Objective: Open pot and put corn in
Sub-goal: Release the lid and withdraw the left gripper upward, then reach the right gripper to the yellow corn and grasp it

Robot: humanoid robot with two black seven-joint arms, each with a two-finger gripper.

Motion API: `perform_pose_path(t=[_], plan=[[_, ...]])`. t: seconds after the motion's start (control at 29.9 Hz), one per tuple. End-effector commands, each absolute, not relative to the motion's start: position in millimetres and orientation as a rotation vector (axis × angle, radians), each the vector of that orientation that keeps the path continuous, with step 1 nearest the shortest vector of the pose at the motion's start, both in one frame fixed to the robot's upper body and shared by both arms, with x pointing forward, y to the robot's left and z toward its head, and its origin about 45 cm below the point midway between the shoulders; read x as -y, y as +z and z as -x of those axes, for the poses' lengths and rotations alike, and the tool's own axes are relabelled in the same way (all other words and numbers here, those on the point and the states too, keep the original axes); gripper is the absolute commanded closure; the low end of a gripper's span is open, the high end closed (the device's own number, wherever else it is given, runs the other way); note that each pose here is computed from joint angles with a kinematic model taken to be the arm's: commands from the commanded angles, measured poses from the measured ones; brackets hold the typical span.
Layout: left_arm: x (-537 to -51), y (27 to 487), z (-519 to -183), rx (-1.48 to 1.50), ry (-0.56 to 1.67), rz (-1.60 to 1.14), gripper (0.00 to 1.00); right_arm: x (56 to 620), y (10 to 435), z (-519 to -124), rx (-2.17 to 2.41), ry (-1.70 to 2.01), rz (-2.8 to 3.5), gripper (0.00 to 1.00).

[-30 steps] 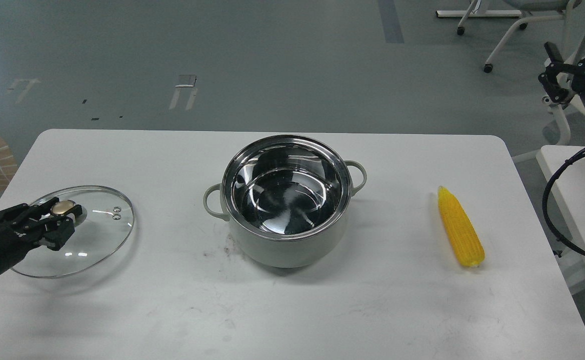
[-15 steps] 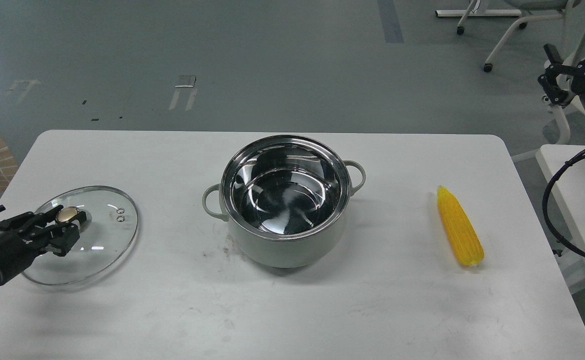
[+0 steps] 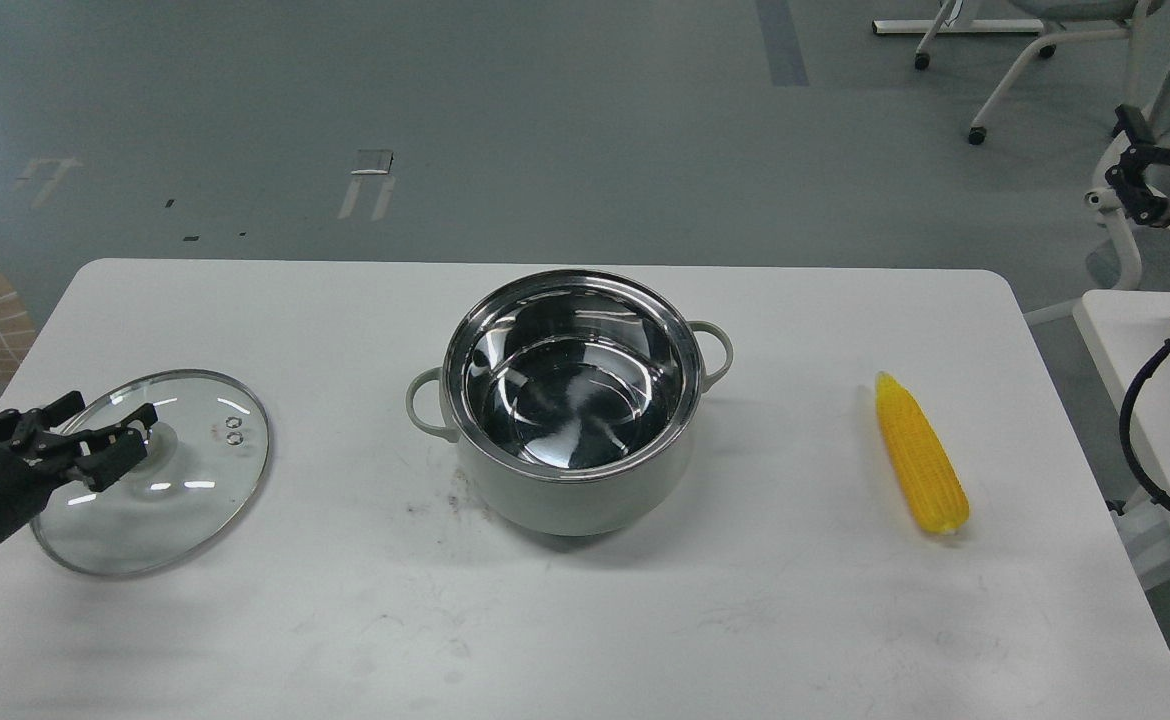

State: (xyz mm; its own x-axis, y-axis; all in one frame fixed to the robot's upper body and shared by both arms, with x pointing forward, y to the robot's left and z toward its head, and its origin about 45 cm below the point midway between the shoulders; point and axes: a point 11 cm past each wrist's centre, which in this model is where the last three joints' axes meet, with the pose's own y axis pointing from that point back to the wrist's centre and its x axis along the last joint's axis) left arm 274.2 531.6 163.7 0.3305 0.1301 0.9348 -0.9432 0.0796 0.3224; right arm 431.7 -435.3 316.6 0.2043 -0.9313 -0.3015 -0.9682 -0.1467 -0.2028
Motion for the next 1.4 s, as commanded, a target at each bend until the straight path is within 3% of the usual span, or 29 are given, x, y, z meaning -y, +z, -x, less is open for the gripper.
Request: perform_pose_path(t=[0.0,0.07,0.3,0.43,0.54,0.74,1.07,1.37], plan=[[-535.3,213.4,-316.9,0.845,1.277,-1.024,0.08,447.5,322.8,-423.9,-1.809,0.106,2.151,0.0],[-530.8,242.1,-345.0,0.725,1.42,-0.835,0.04,452.1,318.3,-421.3,-1.832,0.115,2.159,0.0],[-512.5,326.3,-402.9,0.423,1.524,-0.262,0.04,438.8,300.9,-419.9,-1.847,0.134,2.27,0.0],[-478.9,353.5,-429.7,0.262,1.474,0.091,0.03,433.7,314.8,-418.6,-1.868,0.011,2.42,0.0],[-472.6,362.9,-431.2,0.188,1.409,0.227,0.02,426.4,316.7,-412.9,-1.914,-0.156,2.616,0.0],[-451.4,370.7,-442.5,0.131,1.367,0.428,0.02,400.8,274.6,-394.6,-1.956,-0.499,3.018,0.0],[-413.7,357.6,-457.4,0.01,1.323,0.586,0.02,380.5,244.5,-359.6,-1.858,-1.237,3.375,0.0],[-399.7,353.0,-461.0,-0.009,1.302,0.607,0.02,338.9,169.7,-335.4,-1.378,-1.552,3.759,0.0]])
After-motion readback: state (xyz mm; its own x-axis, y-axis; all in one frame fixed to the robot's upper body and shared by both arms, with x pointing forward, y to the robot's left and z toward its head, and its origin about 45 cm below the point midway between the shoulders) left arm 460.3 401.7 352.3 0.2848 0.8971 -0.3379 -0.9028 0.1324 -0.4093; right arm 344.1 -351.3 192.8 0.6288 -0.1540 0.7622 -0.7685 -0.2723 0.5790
